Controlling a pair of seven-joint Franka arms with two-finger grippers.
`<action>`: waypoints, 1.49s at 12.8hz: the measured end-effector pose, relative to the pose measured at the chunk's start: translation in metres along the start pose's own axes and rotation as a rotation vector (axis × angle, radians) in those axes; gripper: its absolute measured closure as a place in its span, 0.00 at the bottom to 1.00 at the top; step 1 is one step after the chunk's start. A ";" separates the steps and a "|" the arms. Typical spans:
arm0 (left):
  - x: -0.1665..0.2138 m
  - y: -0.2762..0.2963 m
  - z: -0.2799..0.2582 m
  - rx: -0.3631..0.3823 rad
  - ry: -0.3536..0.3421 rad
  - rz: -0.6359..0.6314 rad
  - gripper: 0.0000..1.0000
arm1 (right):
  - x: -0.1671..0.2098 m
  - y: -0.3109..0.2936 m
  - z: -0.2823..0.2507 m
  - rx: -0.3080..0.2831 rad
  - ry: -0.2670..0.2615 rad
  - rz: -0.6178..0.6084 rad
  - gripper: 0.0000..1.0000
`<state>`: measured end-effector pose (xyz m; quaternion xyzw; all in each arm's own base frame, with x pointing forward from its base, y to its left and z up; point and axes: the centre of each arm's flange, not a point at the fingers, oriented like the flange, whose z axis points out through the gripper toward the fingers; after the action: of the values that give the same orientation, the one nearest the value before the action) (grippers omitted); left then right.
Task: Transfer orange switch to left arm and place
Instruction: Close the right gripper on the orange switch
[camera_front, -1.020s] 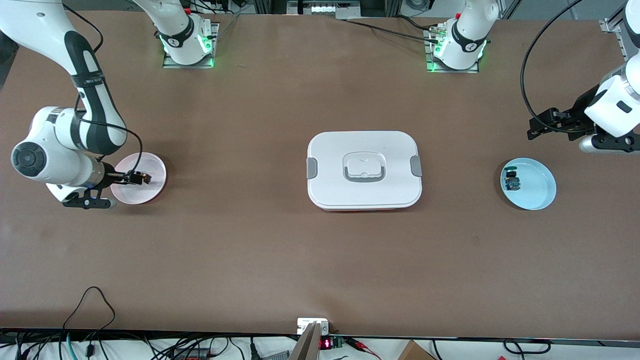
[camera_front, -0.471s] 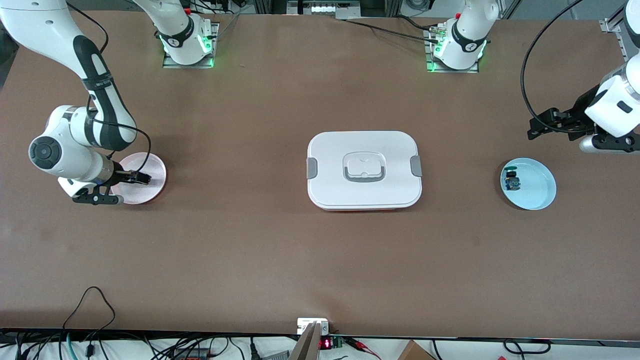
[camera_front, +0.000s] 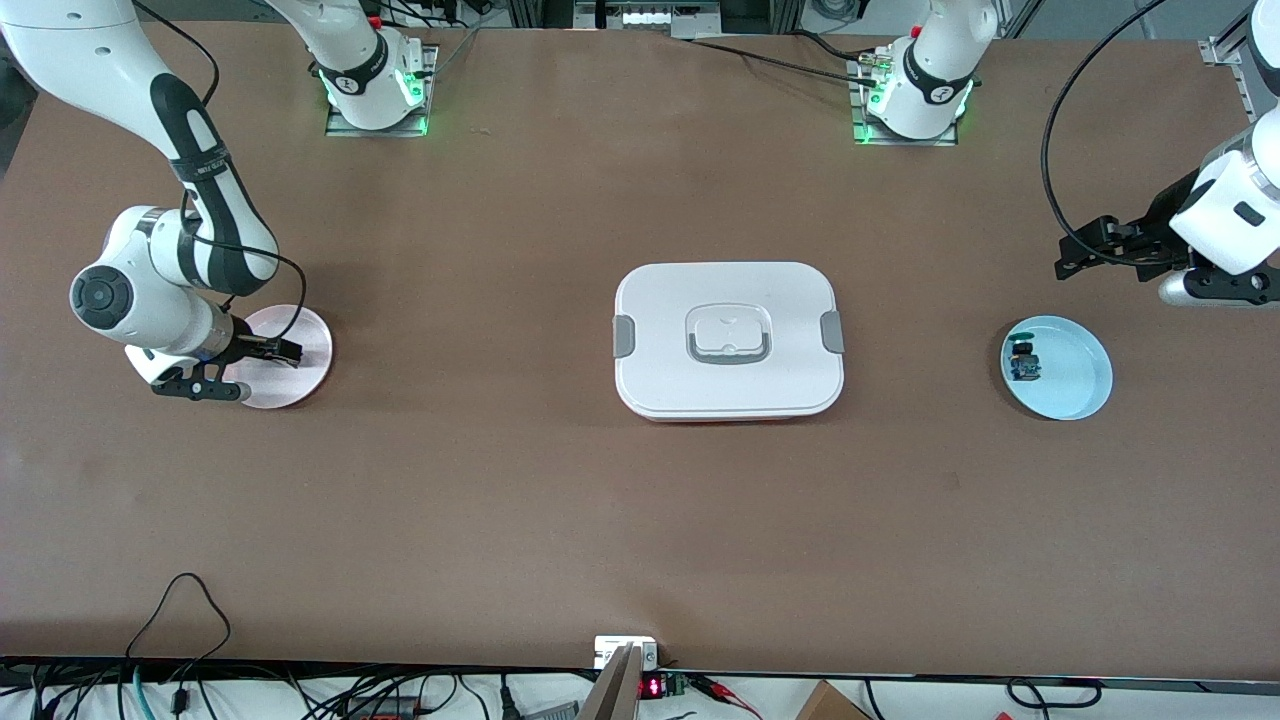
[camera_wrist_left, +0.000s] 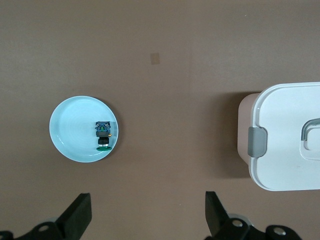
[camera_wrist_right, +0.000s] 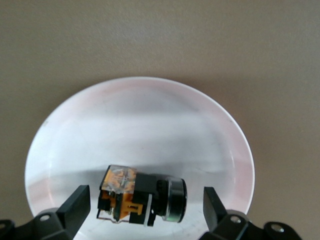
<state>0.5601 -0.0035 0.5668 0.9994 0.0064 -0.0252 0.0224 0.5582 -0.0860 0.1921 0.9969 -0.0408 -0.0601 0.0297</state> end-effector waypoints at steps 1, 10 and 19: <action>0.000 0.000 0.000 0.000 0.000 0.000 0.00 | -0.002 0.001 0.005 0.006 -0.002 0.014 0.00; 0.000 0.000 0.000 0.000 0.000 0.000 0.00 | -0.002 -0.001 0.009 0.016 0.007 0.078 0.00; 0.000 0.000 0.000 0.000 0.000 0.000 0.00 | -0.004 -0.001 0.017 0.016 -0.001 0.082 0.02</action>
<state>0.5601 -0.0034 0.5668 0.9994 0.0064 -0.0252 0.0224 0.5524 -0.0852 0.1752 0.9946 -0.0821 -0.0589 0.0240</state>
